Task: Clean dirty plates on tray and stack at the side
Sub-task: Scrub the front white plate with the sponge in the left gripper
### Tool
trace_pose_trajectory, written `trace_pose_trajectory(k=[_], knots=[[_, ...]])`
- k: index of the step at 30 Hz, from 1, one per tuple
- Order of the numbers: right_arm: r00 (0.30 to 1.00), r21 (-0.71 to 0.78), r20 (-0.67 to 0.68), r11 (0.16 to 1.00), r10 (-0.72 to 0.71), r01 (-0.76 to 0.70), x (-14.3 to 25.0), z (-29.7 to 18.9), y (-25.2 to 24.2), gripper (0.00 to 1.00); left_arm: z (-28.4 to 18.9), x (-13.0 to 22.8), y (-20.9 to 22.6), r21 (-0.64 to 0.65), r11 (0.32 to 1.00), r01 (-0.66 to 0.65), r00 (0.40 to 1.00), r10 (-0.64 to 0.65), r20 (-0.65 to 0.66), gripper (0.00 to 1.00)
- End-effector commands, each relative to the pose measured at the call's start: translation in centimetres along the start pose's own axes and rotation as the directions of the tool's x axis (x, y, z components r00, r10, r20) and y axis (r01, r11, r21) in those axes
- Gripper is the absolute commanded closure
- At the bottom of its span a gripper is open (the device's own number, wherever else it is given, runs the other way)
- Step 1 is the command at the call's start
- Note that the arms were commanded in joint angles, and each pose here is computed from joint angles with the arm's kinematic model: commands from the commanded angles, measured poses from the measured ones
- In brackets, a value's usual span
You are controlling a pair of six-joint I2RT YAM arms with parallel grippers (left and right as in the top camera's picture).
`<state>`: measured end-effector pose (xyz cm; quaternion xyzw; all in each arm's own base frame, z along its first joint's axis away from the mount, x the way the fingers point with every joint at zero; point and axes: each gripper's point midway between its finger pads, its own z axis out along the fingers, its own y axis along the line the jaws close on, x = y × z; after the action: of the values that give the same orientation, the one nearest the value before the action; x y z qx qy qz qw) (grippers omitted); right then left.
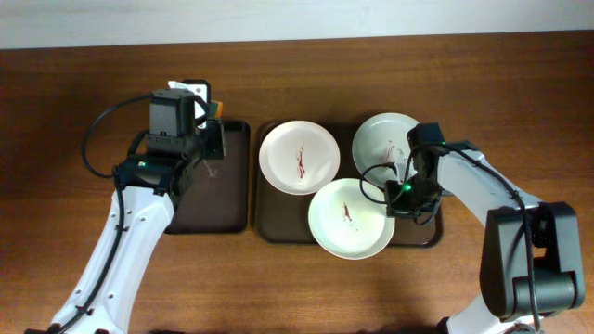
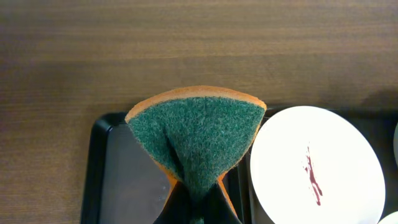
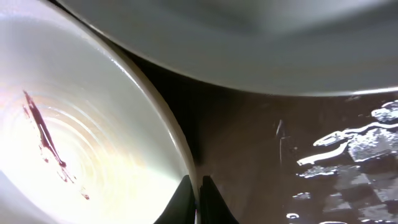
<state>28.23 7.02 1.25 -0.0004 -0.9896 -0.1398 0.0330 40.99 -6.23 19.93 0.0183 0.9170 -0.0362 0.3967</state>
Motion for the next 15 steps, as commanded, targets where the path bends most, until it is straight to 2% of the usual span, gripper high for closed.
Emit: trace_pose_trajectory(k=[1,15], knots=[[0.999,0.032,0.035,0.999,-0.001,0.0,-0.85,-0.69,-0.09,0.96,-1.22,-1.56,0.1,-0.005,1.0,0.012,0.998,-0.012,0.055,1.0],[0.999,0.032,0.032,0.999,-0.001,0.0,-0.76,-0.68,-0.09,0.96,-1.27,-1.83,0.07,-0.003,1.0,0.012,0.998,-0.012,0.066,1.0]])
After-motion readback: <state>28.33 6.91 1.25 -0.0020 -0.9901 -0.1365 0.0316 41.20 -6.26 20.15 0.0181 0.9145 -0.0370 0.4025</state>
